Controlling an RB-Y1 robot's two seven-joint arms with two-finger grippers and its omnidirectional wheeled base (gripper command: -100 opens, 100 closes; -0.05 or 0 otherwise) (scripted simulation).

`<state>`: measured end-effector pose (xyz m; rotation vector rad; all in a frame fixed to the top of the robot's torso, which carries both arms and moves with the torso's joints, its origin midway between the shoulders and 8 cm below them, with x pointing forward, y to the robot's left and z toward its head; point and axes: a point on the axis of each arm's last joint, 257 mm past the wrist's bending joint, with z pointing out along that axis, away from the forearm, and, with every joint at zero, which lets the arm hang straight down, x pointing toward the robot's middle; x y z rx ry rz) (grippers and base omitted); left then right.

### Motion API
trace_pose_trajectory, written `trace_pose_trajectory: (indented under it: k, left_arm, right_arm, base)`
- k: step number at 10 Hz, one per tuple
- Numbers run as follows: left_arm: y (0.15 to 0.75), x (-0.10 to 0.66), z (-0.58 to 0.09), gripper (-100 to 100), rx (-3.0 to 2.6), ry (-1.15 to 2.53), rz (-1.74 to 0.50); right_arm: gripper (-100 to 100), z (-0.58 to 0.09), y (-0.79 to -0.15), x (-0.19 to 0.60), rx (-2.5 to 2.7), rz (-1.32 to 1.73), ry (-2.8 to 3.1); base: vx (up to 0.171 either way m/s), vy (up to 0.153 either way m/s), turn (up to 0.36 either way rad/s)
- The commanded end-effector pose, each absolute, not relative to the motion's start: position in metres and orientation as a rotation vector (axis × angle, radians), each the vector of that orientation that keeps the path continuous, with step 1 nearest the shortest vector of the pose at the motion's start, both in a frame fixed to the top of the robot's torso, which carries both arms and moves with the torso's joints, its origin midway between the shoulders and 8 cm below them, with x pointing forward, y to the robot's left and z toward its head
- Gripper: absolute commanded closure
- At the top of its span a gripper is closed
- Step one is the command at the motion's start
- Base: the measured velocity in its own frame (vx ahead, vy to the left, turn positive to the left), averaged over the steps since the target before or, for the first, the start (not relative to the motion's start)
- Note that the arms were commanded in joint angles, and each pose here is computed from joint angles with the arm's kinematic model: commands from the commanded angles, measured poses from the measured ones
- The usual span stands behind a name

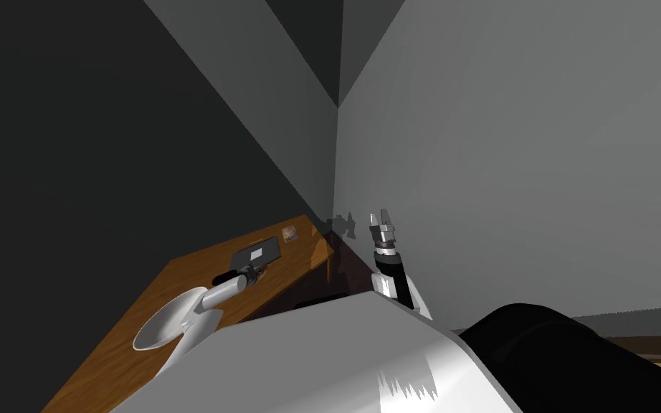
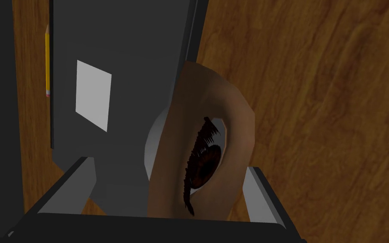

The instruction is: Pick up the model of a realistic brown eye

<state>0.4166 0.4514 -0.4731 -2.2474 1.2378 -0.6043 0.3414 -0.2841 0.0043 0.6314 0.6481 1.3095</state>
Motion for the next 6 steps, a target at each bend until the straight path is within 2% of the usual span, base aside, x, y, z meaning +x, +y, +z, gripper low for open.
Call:
trace_pose_trajectory:
  k: [1, 4, 6]
  left_arm:
    - [0.4542, 0.4133, -0.4743, -100, -2.258, 1.243, -0.602]
    - [0.4542, 0.4133, -0.4743, -100, -2.196, 1.327, -0.572]
    - [0.4534, 0.4095, -0.4771, -100, -2.243, 1.307, -0.598]
  right_arm:
    - [0, 0.0043, -0.2841, 0.3414, 0.631, 1.309, 0.648]
    - [0, 0.0045, -0.2840, 0.3414, 0.631, 1.310, 0.648]
    - [0, 0.0043, -0.2841, 0.3414, 0.631, 1.309, 0.648]
  base:
    - [0.098, -0.053, 0.196]
    - [0.027, -0.008, -0.015]
    - [0.097, -0.049, 0.250]
